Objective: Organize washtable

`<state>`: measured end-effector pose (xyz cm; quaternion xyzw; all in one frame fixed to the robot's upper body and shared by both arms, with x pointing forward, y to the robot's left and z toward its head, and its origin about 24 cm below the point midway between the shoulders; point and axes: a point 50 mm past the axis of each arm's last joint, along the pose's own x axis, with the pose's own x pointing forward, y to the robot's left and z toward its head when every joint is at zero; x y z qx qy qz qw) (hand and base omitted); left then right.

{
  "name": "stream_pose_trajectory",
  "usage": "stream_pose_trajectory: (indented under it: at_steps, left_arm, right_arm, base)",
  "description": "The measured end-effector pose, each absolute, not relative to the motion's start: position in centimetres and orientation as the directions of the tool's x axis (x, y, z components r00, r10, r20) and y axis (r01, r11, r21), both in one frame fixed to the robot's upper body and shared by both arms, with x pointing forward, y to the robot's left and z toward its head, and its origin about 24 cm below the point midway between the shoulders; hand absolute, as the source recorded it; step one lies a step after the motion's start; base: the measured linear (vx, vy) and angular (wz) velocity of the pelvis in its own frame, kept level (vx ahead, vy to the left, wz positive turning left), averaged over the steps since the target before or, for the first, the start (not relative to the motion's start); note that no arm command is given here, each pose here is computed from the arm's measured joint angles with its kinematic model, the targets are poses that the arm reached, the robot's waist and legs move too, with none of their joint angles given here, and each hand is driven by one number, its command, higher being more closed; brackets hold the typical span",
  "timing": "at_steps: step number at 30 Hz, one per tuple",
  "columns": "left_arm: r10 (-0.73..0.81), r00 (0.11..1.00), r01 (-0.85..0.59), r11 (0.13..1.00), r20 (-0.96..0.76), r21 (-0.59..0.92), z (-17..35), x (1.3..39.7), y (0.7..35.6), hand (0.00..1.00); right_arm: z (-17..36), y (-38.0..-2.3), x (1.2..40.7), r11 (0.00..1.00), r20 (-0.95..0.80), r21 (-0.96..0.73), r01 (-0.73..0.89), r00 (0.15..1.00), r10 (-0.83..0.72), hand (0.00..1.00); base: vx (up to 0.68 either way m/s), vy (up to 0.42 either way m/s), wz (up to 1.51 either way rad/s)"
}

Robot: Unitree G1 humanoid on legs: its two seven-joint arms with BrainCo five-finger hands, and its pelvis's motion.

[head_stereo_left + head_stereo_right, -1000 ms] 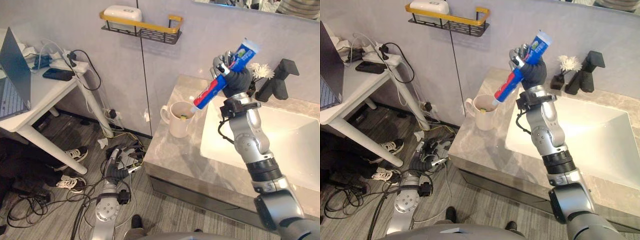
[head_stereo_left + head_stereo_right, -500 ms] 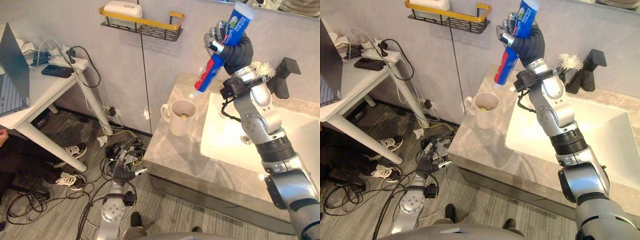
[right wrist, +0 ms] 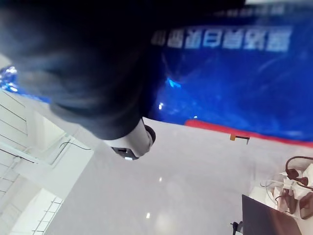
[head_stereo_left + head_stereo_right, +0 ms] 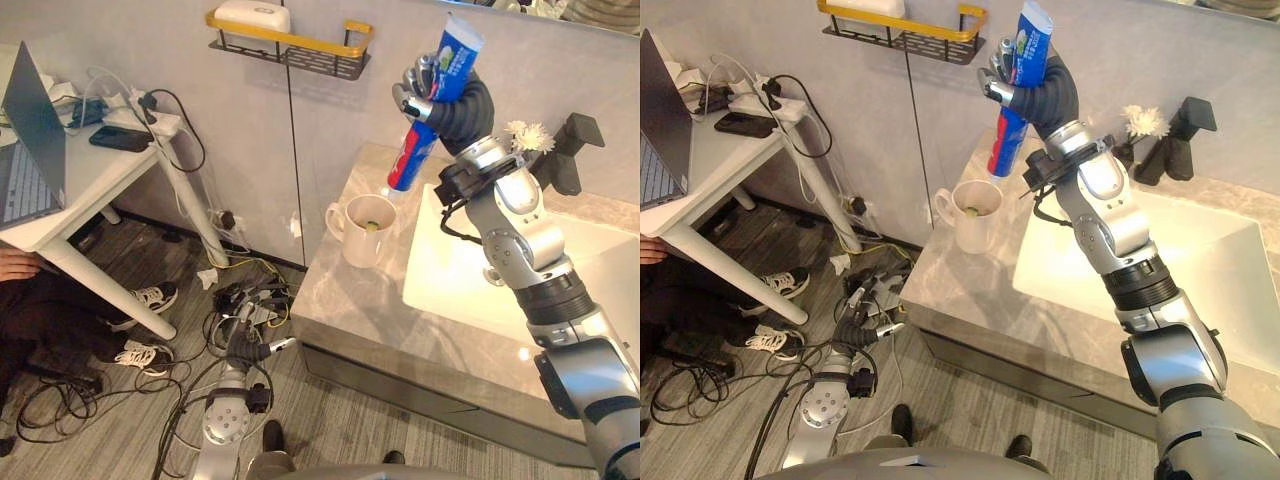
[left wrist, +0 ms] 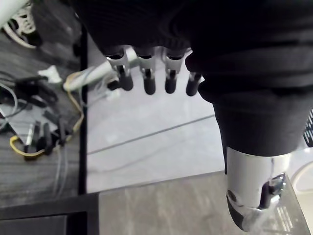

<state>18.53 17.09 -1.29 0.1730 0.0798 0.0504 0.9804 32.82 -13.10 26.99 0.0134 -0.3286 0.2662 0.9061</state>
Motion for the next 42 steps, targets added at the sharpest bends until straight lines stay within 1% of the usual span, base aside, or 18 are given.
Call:
stream_pose_trajectory:
  at_steps: [9,14,20,27,38,42]
  left_arm:
    - [0.126,0.982,-0.070,0.935,-0.141,0.347,-1.3,18.5,17.1,0.00]
    - [0.129,0.980,-0.068,0.935,-0.153,0.348,-1.5,18.1,17.1,0.00]
    - [0.132,0.978,-0.069,0.935,-0.161,0.349,-1.7,17.9,17.2,0.00]
    - [0.132,0.978,-0.069,0.935,-0.162,0.349,-1.7,17.9,17.2,0.00]
    - [0.124,0.979,-0.060,0.936,-0.164,0.347,-1.7,17.9,17.0,0.00]
    - [0.117,0.979,-0.054,0.937,-0.165,0.345,-1.7,17.9,16.9,0.00]
  right_arm:
    - [25.3,-12.4,32.8,0.850,0.583,-0.104,-0.517,0.661,0.473,1.00]
    - [24.4,-11.1,32.7,0.827,0.560,-0.093,-0.555,0.658,0.504,1.00]
    - [23.8,-10.4,32.7,0.814,0.547,-0.066,-0.577,0.661,0.513,1.00]
    - [22.2,-10.8,32.5,0.819,0.516,-0.039,-0.572,0.691,0.507,1.00]
    - [22.0,-10.9,32.2,0.821,0.513,-0.051,-0.568,0.690,0.510,1.00]
    - [21.5,-11.3,32.1,0.830,0.508,-0.036,-0.556,0.706,0.494,1.00]
  base:
    - [0.00,0.000,0.00]
    - [0.00,0.000,0.00]
    - [0.00,0.000,0.00]
    - [0.00,0.000,0.00]
    - [0.00,0.000,0.00]
    - [0.00,0.000,0.00]
